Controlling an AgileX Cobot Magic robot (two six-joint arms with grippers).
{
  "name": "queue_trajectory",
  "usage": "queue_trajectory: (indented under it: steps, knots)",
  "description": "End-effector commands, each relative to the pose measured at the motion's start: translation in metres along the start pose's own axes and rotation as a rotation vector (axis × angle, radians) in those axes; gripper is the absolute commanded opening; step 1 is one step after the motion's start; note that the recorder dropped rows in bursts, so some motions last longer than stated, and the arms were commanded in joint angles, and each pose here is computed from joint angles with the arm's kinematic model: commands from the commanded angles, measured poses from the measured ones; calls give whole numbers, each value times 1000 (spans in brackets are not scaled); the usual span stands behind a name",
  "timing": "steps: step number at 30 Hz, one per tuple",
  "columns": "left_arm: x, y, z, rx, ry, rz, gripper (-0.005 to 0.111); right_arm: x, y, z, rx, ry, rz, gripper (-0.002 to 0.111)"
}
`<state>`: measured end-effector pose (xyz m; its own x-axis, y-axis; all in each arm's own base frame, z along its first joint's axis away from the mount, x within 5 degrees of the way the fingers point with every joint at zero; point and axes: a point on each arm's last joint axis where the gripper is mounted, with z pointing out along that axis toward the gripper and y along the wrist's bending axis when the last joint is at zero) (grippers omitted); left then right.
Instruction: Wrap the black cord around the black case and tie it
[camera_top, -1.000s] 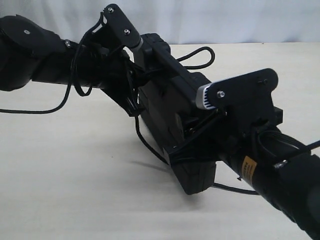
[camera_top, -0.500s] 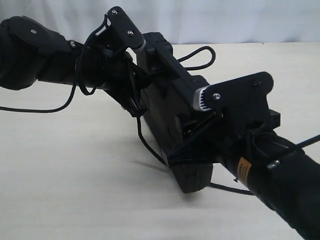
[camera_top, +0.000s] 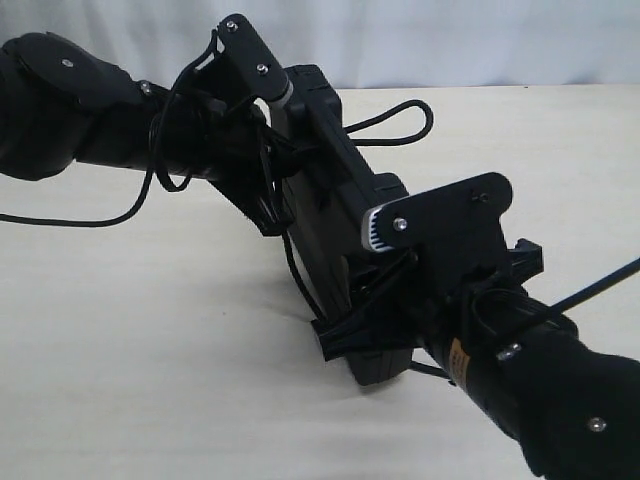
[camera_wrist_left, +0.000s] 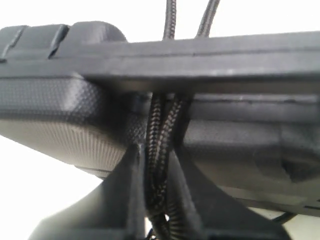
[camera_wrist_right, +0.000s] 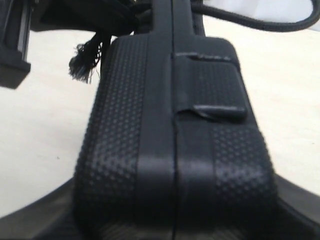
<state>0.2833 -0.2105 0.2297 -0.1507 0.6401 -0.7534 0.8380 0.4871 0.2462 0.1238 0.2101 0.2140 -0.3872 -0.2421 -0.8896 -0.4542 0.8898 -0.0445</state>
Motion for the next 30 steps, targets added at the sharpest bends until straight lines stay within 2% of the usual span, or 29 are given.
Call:
queue_trajectory:
  steps: [1, 11, 17, 27, 30]
  knots:
    - [-2, -4, 1, 31, -7, -8, 0, 3, 6, 5, -9, 14, -30, 4]
    - [-3, -5, 1, 34, -11, -24, 1, 5, 8, 6, -17, 20, -43, 4]
    - [-3, -9, 1, 77, -12, -24, 19, 6, 9, 7, -22, 22, -51, 4]
    - [-9, -9, -1, 100, -40, -61, 19, 7, 9, 7, -24, 26, -55, 4]
    - [-16, -11, -3, 145, -62, -56, 19, 7, 9, 7, -25, 27, -55, 4]
